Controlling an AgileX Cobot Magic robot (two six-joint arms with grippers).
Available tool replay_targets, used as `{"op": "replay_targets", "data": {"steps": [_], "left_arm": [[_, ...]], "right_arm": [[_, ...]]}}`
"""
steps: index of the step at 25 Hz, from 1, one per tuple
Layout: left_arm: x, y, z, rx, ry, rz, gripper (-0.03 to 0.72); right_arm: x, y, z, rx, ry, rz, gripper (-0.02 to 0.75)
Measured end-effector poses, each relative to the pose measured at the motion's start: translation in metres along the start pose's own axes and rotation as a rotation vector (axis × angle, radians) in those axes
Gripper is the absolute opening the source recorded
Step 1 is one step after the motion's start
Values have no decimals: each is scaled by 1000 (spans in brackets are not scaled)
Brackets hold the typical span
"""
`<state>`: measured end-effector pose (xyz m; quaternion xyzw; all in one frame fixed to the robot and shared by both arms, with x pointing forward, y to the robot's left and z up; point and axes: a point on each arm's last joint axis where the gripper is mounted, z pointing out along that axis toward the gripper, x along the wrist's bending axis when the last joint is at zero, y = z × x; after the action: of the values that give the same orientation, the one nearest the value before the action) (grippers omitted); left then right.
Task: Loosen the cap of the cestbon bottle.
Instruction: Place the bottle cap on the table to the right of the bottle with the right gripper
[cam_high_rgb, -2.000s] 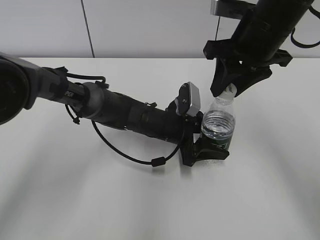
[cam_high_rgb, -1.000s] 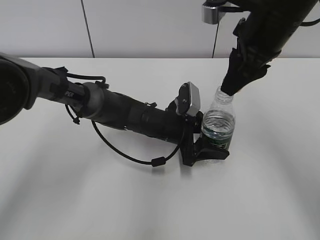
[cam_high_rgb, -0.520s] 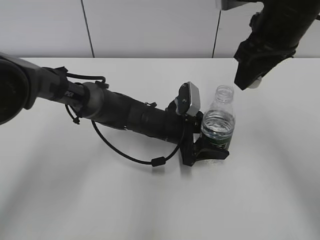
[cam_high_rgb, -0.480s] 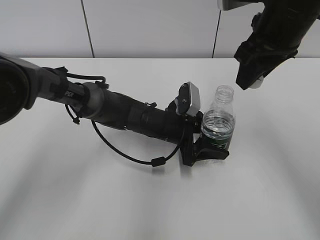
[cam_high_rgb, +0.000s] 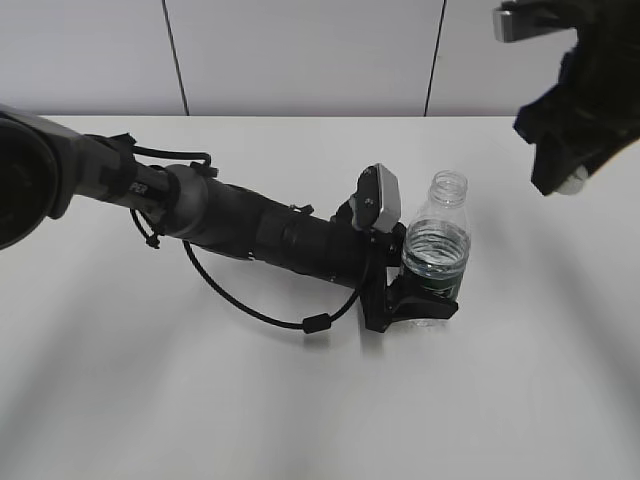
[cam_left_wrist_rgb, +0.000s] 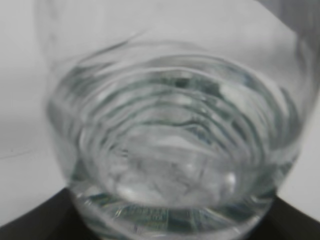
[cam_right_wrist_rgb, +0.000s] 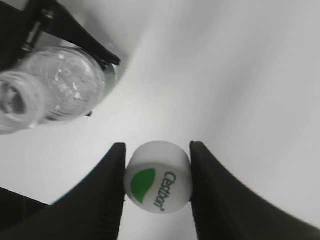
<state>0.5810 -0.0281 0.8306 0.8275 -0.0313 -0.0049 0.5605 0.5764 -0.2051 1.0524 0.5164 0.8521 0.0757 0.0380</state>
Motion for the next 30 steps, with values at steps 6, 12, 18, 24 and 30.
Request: {"op": "replay_targets", "data": {"steps": [6,12,18,24,30], "left_arm": [[0,0,0,-1,-1,0,503],[0,0,0,-1,-1,0,503],[0,0,0,-2,-2,0,503],[0,0,0,-2,-2,0,503],[0,0,0,-2,-2,0,503]], "right_arm": [[-29,-42,35,98,43,157,300],[-28,-66,79,6,53,283,300],[-28,-78,122,-14,35,356,300],[-31,-74,141,-31,34,386,300],[-32,-74,153,-11,36,395,298]]}}
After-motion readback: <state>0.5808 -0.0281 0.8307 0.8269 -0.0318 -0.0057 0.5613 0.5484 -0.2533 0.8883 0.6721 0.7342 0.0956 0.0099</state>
